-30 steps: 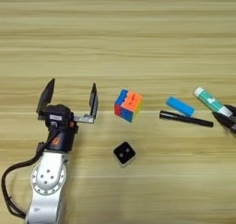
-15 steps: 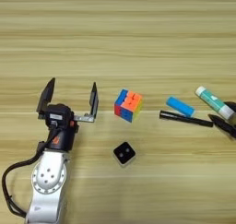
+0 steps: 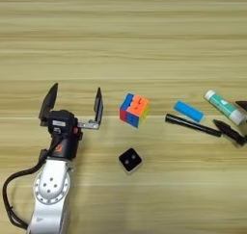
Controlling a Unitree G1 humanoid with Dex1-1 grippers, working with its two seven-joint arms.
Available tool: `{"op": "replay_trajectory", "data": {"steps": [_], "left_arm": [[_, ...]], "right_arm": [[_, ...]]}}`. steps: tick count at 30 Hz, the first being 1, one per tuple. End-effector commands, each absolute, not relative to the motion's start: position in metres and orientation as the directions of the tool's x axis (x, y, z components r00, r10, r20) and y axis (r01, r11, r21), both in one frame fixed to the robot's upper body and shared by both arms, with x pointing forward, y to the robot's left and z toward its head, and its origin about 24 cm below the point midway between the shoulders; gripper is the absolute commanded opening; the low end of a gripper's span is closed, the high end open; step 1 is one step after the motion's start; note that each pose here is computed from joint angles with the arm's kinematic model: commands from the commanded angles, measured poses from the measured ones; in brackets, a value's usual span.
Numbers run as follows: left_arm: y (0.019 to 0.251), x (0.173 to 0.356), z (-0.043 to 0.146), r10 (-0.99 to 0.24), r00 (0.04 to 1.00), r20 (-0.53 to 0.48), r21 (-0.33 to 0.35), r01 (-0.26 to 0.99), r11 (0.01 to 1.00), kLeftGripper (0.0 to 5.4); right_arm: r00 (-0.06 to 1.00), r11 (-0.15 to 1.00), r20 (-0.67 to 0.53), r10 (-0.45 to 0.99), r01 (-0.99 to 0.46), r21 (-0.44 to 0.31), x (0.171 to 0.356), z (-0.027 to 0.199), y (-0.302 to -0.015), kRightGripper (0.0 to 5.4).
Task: Move the objects on the table
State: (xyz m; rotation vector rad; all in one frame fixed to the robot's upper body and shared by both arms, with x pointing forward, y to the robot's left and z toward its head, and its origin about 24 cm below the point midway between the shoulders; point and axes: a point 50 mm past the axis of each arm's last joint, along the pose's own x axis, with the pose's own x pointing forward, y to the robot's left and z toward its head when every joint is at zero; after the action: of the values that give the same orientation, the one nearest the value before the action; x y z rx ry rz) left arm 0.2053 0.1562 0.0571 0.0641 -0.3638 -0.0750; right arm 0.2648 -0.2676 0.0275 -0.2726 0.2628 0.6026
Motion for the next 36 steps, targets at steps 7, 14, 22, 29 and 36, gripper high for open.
{"op": "replay_trajectory", "data": {"steps": [7, 14, 22, 29, 36], "left_arm": [[0.153, 0.205, 0.054, -0.092, 0.935, 0.343, 0.079, 0.069, 0.995, 5.40], [0.152, 0.206, 0.055, -0.093, 0.934, 0.344, 0.077, 0.070, 0.995, 5.40], [0.151, 0.207, 0.055, -0.096, 0.933, 0.346, 0.077, 0.074, 0.994, 5.40], [0.152, 0.208, 0.056, -0.098, 0.932, 0.348, 0.079, 0.075, 0.994, 5.40], [0.152, 0.208, 0.056, -0.100, 0.931, 0.350, 0.081, 0.077, 0.994, 5.40]], "right_arm": [[0.791, 0.762, -0.196, 0.580, -0.612, -0.211, 0.272, 0.059, -0.251, 5.36], [0.717, 0.687, -0.109, 0.688, -0.693, -0.221, 0.260, 0.080, -0.230, 5.36], [0.608, 0.583, -0.145, 0.780, -0.792, -0.181, 0.241, 0.078, -0.221, 5.36], [0.576, 0.559, -0.223, 0.787, -0.817, -0.137, 0.236, 0.067, -0.225, 5.36], [0.564, 0.553, -0.265, 0.782, -0.824, -0.121, 0.234, 0.059, -0.229, 5.36]]}}
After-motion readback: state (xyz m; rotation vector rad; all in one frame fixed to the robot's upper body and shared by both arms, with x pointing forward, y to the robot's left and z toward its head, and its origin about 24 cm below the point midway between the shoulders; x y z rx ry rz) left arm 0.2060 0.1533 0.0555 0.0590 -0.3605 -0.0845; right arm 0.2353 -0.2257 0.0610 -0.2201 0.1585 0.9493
